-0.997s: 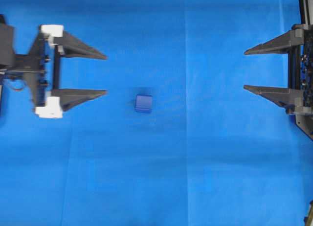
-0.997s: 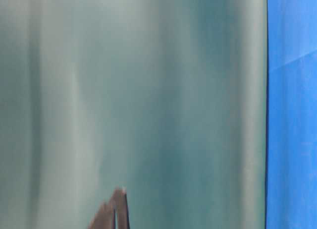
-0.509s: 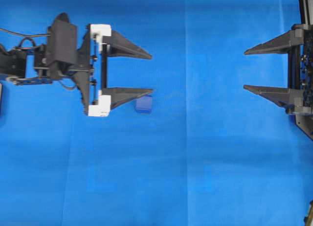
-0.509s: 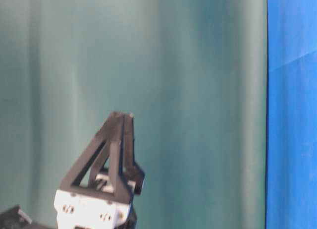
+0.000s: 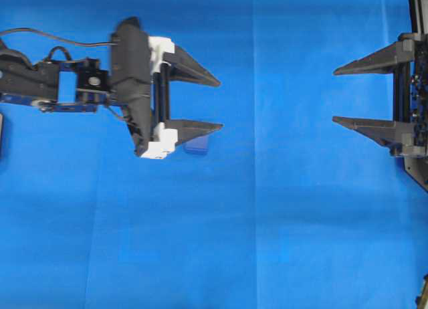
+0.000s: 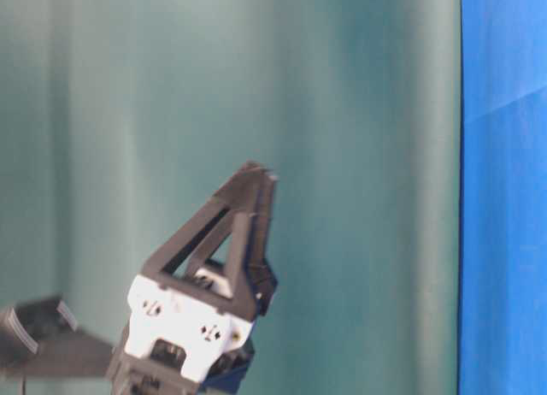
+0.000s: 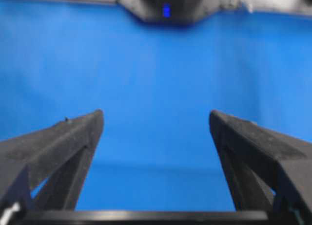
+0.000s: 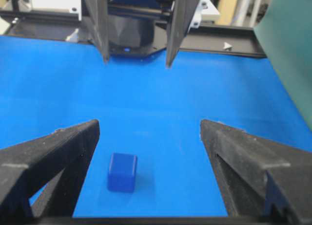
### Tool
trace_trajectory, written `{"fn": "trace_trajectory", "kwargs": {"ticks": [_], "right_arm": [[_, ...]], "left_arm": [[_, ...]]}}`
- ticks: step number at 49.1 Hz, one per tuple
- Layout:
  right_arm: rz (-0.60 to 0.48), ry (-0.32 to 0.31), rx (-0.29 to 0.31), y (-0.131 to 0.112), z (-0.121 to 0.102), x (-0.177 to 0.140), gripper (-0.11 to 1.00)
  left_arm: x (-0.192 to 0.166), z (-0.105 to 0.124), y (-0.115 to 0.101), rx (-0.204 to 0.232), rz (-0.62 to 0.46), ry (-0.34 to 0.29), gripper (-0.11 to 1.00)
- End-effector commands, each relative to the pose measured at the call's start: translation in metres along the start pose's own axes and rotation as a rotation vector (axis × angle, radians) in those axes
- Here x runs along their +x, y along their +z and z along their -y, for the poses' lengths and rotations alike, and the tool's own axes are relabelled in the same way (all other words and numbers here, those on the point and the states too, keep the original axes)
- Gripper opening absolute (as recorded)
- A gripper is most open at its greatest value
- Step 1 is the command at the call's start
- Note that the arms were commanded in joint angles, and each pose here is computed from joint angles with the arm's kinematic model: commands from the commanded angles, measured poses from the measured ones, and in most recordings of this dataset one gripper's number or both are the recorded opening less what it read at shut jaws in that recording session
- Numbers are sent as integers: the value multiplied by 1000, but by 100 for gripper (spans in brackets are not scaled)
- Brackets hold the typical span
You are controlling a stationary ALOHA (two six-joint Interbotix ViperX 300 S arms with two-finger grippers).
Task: Handover the blue block to the right arm after grasping it with the left arm, then place it in the designated position.
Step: 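Move the left gripper over the blue cube and lower it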
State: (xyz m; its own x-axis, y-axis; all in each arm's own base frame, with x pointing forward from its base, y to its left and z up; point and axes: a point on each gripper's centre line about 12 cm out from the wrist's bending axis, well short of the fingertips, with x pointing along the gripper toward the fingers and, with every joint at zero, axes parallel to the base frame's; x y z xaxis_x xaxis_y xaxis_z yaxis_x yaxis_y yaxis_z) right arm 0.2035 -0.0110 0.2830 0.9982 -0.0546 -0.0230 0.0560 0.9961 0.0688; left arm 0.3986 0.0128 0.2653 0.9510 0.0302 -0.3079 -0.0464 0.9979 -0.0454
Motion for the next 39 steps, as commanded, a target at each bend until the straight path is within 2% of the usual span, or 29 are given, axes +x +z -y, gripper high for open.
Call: {"fn": "trace_trajectory", "kwargs": {"ticks": [1, 11, 19, 30, 39], "right_arm": [[24, 2, 2, 11, -1, 2, 97], [2, 0, 2, 8, -1, 3, 97], [-9, -1, 2, 7, 0, 3, 97], [-12, 0, 0, 6, 0, 3, 97], [-17, -2, 0, 5, 0, 3, 97]], "left_arm": [[6, 2, 11, -5, -71, 0, 92], [25, 2, -1, -6, -392, 17, 92], [34, 4, -1, 0, -608, 25, 92], [44, 7, 7, 4, -769, 31, 92], [49, 8, 13, 5, -798, 34, 92]]}}
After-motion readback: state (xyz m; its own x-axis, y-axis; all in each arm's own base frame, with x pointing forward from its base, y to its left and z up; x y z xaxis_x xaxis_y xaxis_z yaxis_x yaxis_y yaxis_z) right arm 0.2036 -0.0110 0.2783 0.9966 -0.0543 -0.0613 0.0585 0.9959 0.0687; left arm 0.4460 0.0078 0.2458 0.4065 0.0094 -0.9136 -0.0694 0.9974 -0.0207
